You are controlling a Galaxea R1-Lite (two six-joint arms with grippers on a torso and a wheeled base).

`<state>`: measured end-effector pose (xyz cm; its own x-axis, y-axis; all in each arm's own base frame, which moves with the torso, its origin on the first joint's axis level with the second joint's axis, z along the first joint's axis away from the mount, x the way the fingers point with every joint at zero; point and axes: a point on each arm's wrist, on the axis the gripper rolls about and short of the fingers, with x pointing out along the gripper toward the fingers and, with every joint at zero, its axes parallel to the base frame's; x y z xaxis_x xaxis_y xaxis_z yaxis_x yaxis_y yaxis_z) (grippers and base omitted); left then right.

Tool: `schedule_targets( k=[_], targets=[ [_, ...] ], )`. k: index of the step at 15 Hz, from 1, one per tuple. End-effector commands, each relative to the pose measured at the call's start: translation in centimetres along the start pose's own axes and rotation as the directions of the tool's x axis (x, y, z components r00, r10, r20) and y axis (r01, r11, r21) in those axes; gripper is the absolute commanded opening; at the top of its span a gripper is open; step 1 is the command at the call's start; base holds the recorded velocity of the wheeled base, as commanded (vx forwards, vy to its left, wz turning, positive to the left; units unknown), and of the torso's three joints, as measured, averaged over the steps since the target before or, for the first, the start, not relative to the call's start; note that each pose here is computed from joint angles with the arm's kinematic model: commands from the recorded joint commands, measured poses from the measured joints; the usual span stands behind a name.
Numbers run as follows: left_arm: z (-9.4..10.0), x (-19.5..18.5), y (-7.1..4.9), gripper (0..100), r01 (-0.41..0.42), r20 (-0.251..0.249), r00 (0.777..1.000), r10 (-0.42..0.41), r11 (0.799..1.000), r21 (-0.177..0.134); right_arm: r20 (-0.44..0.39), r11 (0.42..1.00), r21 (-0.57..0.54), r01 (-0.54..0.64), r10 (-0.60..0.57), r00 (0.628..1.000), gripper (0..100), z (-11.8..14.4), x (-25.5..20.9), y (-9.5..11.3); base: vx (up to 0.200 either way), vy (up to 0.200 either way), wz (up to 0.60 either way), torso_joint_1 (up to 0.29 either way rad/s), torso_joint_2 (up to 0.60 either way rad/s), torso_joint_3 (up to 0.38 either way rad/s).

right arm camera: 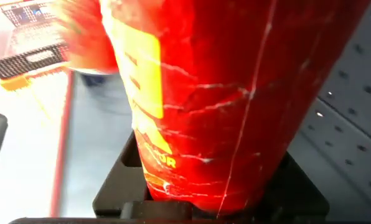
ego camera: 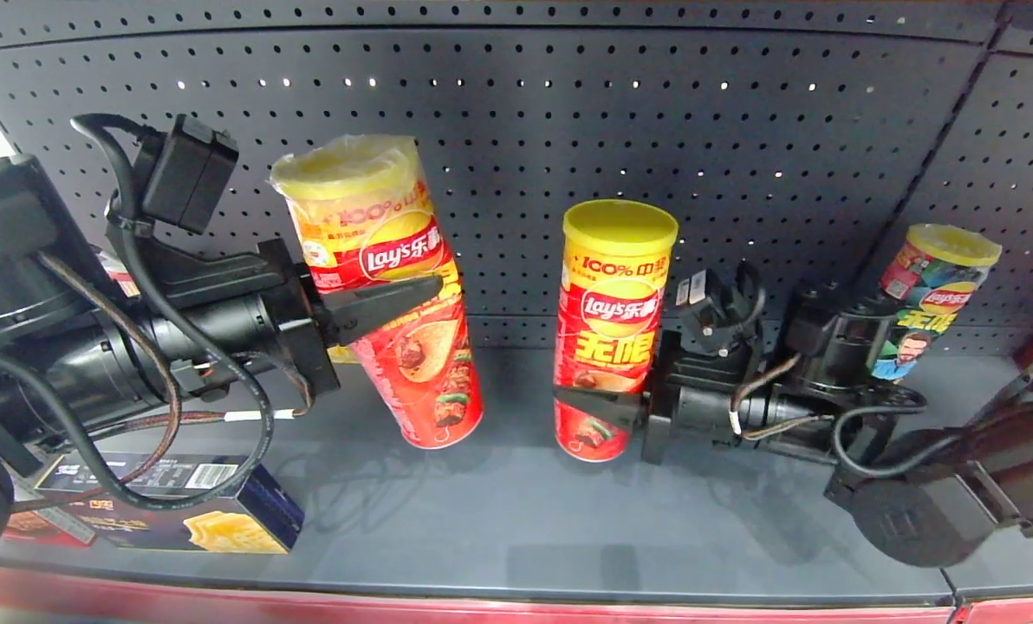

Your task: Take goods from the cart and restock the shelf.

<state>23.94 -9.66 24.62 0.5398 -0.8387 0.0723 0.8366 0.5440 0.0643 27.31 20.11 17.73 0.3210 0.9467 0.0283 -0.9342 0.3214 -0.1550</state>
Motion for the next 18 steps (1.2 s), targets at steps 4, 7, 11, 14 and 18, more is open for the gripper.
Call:
schedule_targets(
  k=[4,7,11,14,18],
  targets=[
    [0.1,0.1,0.0,0,0.002,0.004,1.0,-0.002,1.0,0.001,-0.014,0.998,0.012,-0.063,0.063,0.998,0,0.7,-1.9,4.5,0.0,0.0,0.0,0.0,0.0,0.0],
    [0.1,0.0,0.0,0,0.0,0.001,1.0,0.0,1.0,0.0,-0.031,0.998,0.024,-0.062,0.063,0.998,0,-1.5,-2.1,4.8,0.0,0.0,0.0,0.0,0.0,0.0],
    [0.1,0.0,0.1,0,-0.004,0.003,1.0,0.004,1.0,-0.018,-0.022,0.999,0.017,-0.051,0.052,0.998,0,-3.6,-1.8,4.3,0.0,0.0,0.0,0.0,0.0,0.0],
    [0.0,0.0,0.0,0,-0.006,0.002,1.0,0.006,1.0,-0.019,-0.029,0.998,0.021,-0.054,0.054,0.998,0,-4.2,-1.7,4.3,0.0,0.0,0.0,0.0,0.0,0.0],
    [0.0,0.0,0.0,0,-0.007,0.001,1.0,0.007,1.0,-0.022,-0.06,0.997,0.045,-0.06,0.063,0.996,0,-5.1,-2.2,4.8,0.0,0.0,0.0,0.0,0.0,0.0]
  ],
)
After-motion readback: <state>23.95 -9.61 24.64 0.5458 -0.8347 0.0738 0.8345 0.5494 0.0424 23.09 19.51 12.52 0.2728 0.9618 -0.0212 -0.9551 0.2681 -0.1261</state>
